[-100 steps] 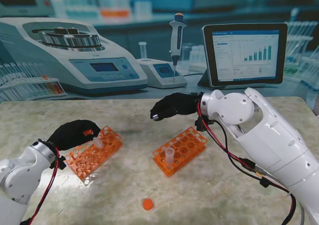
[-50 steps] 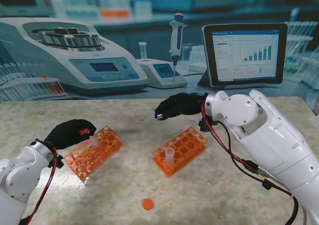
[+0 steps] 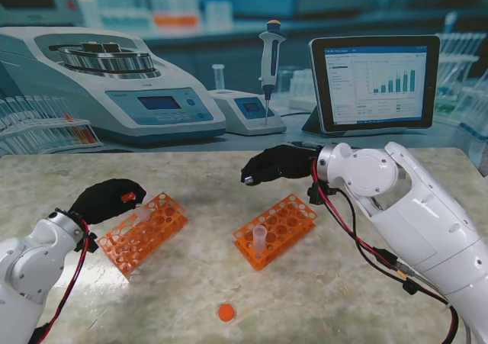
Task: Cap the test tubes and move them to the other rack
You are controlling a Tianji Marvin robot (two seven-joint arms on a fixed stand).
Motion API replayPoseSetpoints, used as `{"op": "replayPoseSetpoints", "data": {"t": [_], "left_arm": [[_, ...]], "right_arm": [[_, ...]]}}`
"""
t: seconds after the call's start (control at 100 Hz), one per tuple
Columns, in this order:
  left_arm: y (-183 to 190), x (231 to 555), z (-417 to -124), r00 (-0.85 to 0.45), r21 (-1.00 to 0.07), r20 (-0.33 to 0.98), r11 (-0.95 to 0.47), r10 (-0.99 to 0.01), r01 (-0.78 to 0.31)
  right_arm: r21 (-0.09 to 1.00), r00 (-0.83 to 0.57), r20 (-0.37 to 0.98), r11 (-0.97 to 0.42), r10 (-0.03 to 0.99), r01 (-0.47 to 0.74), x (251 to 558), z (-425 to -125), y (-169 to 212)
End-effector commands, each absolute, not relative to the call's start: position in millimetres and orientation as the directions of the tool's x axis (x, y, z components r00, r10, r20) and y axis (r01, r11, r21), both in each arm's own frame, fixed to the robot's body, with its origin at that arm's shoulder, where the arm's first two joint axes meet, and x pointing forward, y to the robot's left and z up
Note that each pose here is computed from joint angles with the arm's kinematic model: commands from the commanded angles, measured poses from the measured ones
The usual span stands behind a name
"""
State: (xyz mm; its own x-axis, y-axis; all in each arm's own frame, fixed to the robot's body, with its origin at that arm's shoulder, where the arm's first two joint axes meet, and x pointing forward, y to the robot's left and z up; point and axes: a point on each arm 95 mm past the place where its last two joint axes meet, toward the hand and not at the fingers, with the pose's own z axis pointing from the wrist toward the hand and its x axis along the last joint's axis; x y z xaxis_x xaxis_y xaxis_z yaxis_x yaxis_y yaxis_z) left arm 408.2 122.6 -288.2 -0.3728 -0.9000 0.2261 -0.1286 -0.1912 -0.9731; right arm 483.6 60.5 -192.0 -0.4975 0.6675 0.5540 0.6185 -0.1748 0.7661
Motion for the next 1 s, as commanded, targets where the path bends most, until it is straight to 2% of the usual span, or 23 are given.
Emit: {"op": "replayPoseSetpoints", "data": {"t": [0.0, 0.58, 0.99], "left_arm": [[125.1, 404.6, -292.7, -0.365, -0.973, 0.221, -0.178, -0.904, -0.150], [130.0, 399.3, -298.9, -0.363, -0.976, 0.194, -0.144, -0.911, -0.162], [131.7, 398.0, -299.0, -0.367, -0.983, 0.168, -0.130, -0.915, -0.126]], "right_arm": [[0.760, -0.491, 0.557, -0.173, 0.670, 0.626, 481.1, -197.0, 59.9], [0.757, -0.487, 0.559, -0.175, 0.671, 0.629, 478.9, -200.1, 57.8], [0.755, -0.482, 0.561, -0.178, 0.673, 0.631, 477.4, -202.6, 54.9]]}}
